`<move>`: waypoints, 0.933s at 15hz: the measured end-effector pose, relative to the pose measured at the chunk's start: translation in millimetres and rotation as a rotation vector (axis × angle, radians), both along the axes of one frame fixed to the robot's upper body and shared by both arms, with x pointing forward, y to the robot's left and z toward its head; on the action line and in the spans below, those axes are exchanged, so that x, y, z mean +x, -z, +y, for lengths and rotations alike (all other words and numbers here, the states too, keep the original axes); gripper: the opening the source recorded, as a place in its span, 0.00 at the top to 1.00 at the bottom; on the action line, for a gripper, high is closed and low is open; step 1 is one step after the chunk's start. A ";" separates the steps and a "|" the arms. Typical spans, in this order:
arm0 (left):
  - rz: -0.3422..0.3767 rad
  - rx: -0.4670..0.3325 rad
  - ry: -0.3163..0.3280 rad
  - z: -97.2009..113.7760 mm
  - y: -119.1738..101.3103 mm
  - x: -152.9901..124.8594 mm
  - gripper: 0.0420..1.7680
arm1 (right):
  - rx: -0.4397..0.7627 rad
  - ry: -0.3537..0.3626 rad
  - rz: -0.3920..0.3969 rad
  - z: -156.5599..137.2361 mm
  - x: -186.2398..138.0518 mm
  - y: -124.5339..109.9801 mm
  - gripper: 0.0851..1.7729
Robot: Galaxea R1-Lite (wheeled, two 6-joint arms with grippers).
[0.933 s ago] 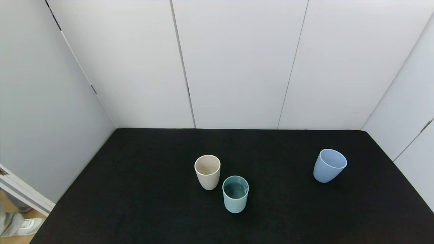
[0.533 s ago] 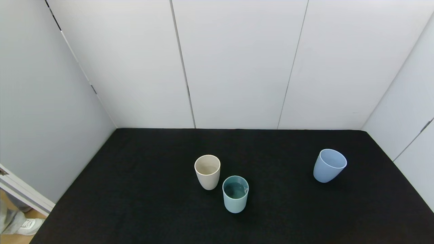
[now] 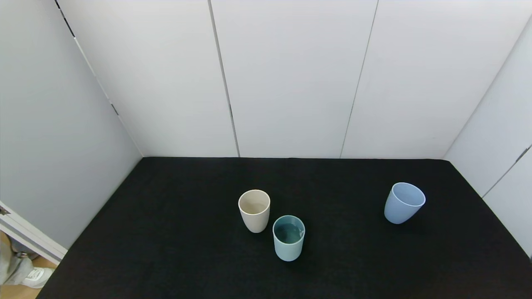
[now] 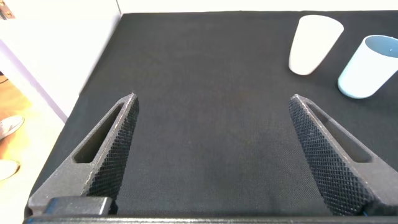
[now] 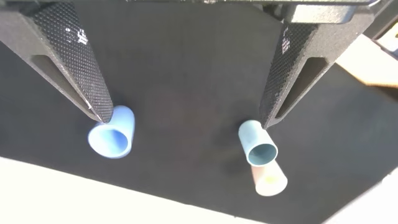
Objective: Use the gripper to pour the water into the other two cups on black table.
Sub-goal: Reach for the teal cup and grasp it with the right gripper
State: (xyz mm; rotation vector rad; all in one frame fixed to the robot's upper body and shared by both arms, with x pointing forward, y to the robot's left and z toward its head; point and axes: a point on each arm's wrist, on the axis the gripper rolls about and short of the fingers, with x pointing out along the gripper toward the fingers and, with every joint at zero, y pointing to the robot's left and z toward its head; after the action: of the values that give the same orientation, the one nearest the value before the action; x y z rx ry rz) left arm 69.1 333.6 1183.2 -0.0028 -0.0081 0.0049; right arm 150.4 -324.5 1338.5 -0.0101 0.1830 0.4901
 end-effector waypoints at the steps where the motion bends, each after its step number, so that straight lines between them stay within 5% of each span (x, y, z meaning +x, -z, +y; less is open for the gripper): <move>1: 0.000 0.000 0.000 0.0 0.0 0.0 0.03 | -0.016 -0.027 0.013 2.4 15.5 -3.0 0.04; 7: 0.000 0.000 0.000 0.0 0.0 0.0 0.03 | -0.099 -0.177 0.121 46.2 101.9 12.8 0.04; 14: -0.001 0.000 0.000 0.0 -0.1 0.0 0.03 | -0.149 -0.297 0.219 110.3 157.0 68.3 0.04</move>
State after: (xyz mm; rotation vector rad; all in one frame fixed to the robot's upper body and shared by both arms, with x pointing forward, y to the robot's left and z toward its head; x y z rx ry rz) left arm 69.1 333.6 1183.3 -0.0028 -0.0089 0.0051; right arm 307.4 -214.2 1270.2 -0.1310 0.4365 0.7735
